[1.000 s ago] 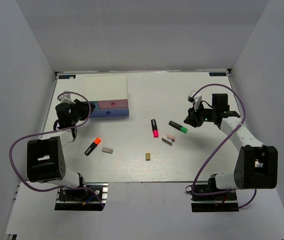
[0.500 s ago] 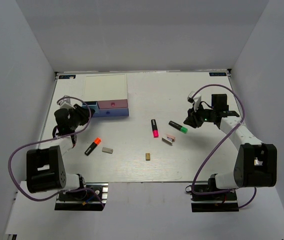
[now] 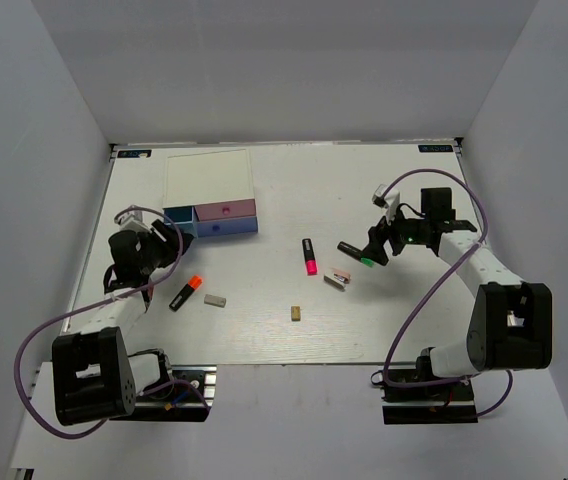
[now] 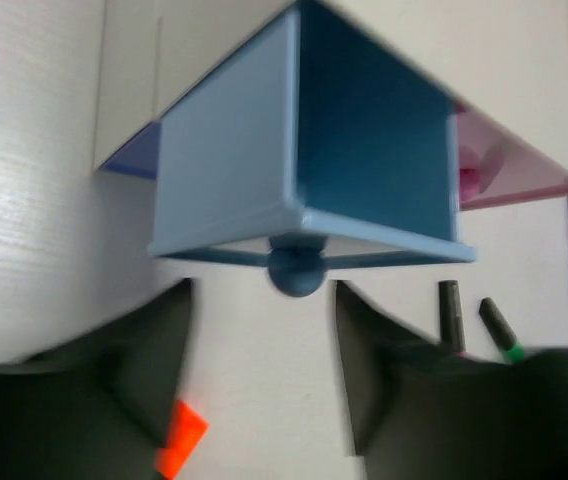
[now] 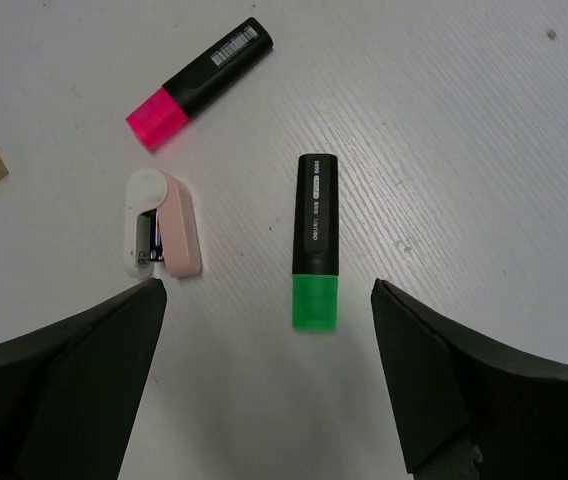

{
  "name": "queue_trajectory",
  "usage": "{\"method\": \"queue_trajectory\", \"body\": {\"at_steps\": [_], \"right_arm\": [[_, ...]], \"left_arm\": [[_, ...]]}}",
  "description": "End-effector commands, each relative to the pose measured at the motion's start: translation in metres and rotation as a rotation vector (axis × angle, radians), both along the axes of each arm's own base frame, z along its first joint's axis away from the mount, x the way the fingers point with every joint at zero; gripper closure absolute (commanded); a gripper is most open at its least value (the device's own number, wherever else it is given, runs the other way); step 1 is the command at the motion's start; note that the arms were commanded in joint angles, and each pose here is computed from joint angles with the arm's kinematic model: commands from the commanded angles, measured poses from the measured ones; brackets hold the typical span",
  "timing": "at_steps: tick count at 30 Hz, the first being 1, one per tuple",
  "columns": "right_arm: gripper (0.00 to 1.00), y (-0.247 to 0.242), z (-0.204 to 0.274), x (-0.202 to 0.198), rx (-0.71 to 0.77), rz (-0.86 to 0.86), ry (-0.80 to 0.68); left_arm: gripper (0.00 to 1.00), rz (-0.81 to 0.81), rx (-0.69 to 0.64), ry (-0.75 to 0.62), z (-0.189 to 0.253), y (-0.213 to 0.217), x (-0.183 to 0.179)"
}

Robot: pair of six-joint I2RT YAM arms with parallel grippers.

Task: Sort the stationery into containers
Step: Open the drawer, then grab a piece of stationery with the right arm

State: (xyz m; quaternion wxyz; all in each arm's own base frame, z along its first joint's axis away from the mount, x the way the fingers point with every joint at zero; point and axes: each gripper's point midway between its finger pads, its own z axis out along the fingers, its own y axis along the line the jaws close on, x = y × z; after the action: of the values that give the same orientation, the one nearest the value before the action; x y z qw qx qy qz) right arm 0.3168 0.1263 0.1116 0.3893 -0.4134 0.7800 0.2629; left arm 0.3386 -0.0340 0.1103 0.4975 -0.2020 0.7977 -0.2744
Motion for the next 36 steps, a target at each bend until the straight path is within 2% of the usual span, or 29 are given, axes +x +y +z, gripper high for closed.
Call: {"method": "queue_trajectory", "body": {"at_steps": [1, 2, 5, 8, 11, 12, 13, 14, 15, 16, 17, 18, 19, 21, 23, 24, 27, 29, 36], "right_arm": [[0.10, 0.012, 0.013, -0.003, 0.027, 0.115, -0.042], [0.10, 0.017, 0.015, -0.006, 0.035, 0.140, -0.043], [0.10, 0.028, 0.018, -0.014, 0.059, 0.220, -0.048], [0.16, 0.036, 0.014, -0.020, 0.043, 0.286, -0.064], [0.39, 0.045, 0.011, -0.032, 0.040, 0.386, -0.078], [0.56, 0.054, 0.014, -0.039, 0.052, 0.434, -0.084], [0.64, 0.058, 0.013, -0.048, 0.061, 0.464, -0.067], [0.72, 0.061, 0.013, -0.052, 0.051, 0.516, -0.105], [0.78, 0.072, 0.011, -0.063, 0.057, 0.569, -0.098], [0.77, 0.075, 0.009, -0.070, 0.056, 0.594, -0.092], [0.72, 0.082, 0.007, -0.076, 0.050, 0.643, -0.113], [0.64, 0.090, 0.004, -0.085, 0.046, 0.698, -0.120], [0.53, 0.096, -0.001, -0.093, 0.031, 0.739, -0.123], [0.45, 0.107, -0.008, -0.103, 0.013, 0.802, -0.128], [0.40, 0.117, -0.017, -0.112, -0.007, 0.852, -0.116], [0.38, 0.121, -0.022, -0.114, -0.016, 0.866, -0.115], [0.34, 0.142, -0.038, -0.128, -0.057, 0.937, -0.107], [0.30, 0.155, -0.048, -0.126, -0.095, 0.929, -0.109], [0.30, 0.181, -0.073, -0.129, -0.204, 0.892, -0.126]], "left_arm": [[0.26, 0.010, 0.025, 0.076, -0.018, 0.004, -0.012], [0.23, 0.010, 0.026, 0.067, -0.013, 0.004, -0.011], [0.21, 0.006, 0.035, 0.059, -0.006, 0.005, -0.009], [0.21, 0.000, 0.053, 0.048, 0.005, 0.005, -0.012], [0.23, -0.017, 0.097, 0.041, 0.018, 0.001, -0.020], [0.25, -0.018, 0.096, 0.047, 0.019, 0.001, -0.024], [0.30, -0.024, 0.101, 0.078, 0.014, 0.000, -0.032], [0.45, -0.030, 0.101, 0.053, 0.024, -0.002, -0.037], [0.54, -0.043, 0.096, 0.045, 0.027, -0.005, -0.041], [0.61, -0.050, 0.080, 0.067, 0.024, -0.008, -0.048], [0.71, -0.055, 0.065, 0.085, 0.019, -0.011, -0.055], [0.75, -0.068, 0.060, 0.073, 0.024, -0.014, -0.059], [0.78, -0.079, 0.047, 0.115, 0.014, -0.017, -0.069], [0.78, -0.082, 0.008, 0.130, 0.015, -0.022, -0.078], [0.65, -0.088, -0.029, 0.132, 0.014, -0.027, -0.084], [0.48, -0.075, -0.056, 0.135, 0.016, -0.029, -0.086], [0.36, -0.065, -0.079, 0.155, 0.016, -0.030, -0.091], [0.32, -0.061, -0.087, 0.163, 0.021, -0.030, -0.091], [0.31, -0.052, -0.087, 0.183, 0.021, -0.030, -0.097]]}}
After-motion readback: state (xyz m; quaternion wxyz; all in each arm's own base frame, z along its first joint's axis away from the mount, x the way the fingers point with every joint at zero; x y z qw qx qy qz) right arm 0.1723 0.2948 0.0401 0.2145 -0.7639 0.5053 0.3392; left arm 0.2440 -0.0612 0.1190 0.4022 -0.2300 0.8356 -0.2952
